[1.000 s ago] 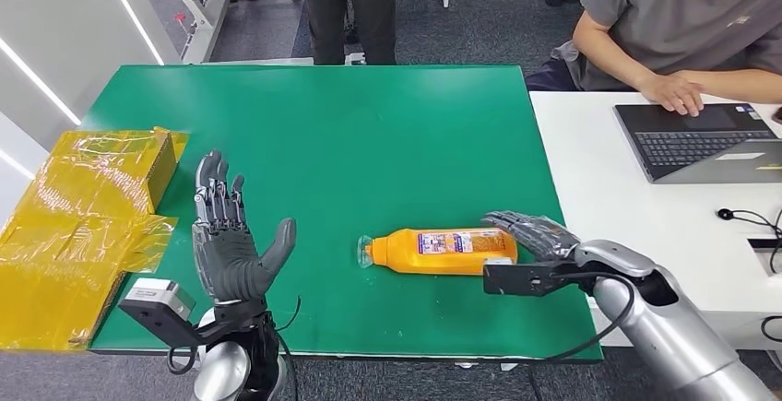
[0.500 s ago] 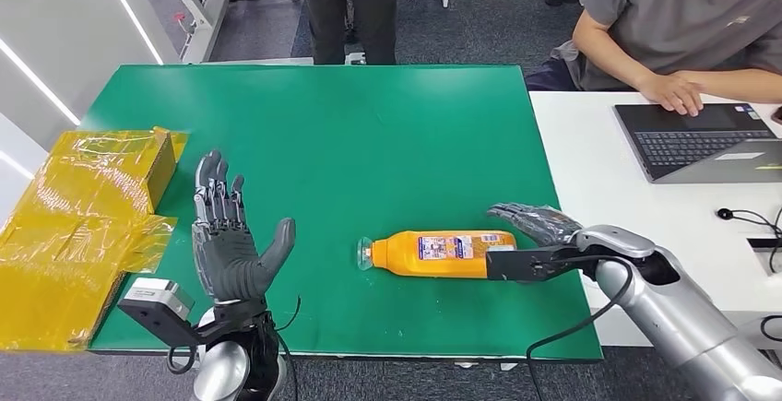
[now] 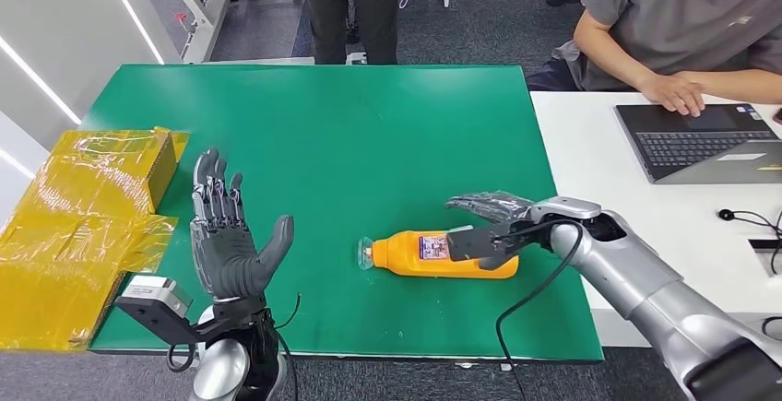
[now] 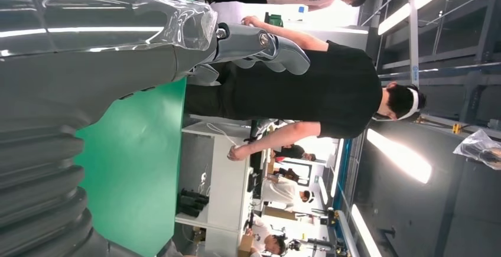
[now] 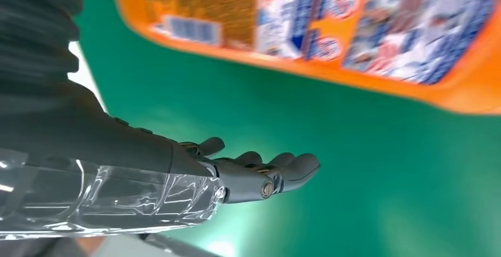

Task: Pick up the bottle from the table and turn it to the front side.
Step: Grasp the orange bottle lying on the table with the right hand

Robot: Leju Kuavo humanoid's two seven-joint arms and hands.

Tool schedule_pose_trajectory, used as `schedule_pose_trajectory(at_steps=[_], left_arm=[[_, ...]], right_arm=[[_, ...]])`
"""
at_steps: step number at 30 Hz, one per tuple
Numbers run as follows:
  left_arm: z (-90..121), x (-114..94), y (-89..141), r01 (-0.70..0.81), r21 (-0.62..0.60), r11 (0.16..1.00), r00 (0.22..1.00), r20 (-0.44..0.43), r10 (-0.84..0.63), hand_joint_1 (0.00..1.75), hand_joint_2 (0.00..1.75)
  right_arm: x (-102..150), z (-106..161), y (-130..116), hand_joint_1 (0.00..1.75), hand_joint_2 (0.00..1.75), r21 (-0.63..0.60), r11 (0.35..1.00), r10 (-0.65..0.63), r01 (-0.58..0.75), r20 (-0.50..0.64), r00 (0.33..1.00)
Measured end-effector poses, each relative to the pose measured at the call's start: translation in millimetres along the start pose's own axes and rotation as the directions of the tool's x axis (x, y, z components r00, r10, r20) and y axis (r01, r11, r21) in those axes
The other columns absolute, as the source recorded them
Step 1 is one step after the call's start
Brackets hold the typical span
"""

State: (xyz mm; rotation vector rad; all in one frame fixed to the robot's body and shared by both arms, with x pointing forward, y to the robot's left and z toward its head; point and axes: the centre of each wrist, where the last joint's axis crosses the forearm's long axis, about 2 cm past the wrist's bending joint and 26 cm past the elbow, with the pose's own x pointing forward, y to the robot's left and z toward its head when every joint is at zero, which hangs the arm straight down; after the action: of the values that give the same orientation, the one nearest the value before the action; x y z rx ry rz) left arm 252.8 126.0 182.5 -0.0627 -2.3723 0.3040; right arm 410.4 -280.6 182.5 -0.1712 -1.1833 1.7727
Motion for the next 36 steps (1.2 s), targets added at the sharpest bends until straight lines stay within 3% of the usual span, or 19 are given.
schedule_pose_trajectory(at_steps=[14,36], left_arm=[[-4.4,-0.4,0.1,0.006,0.018,1.000,1.000,0.008,-0.006,0.00,1.75],[-11.4,-4.3,-0.7,0.006,0.013,1.000,1.000,0.015,-0.006,0.00,1.75]], right_arm=[[24.6,-41.1,-0.3,0.00,1.75,0.094,0.995,-0.032,0.026,0.067,0.997],[20.8,-53.5,1.4,0.00,1.75,0.237,0.971,0.060,-0.036,-0.093,0.994]])
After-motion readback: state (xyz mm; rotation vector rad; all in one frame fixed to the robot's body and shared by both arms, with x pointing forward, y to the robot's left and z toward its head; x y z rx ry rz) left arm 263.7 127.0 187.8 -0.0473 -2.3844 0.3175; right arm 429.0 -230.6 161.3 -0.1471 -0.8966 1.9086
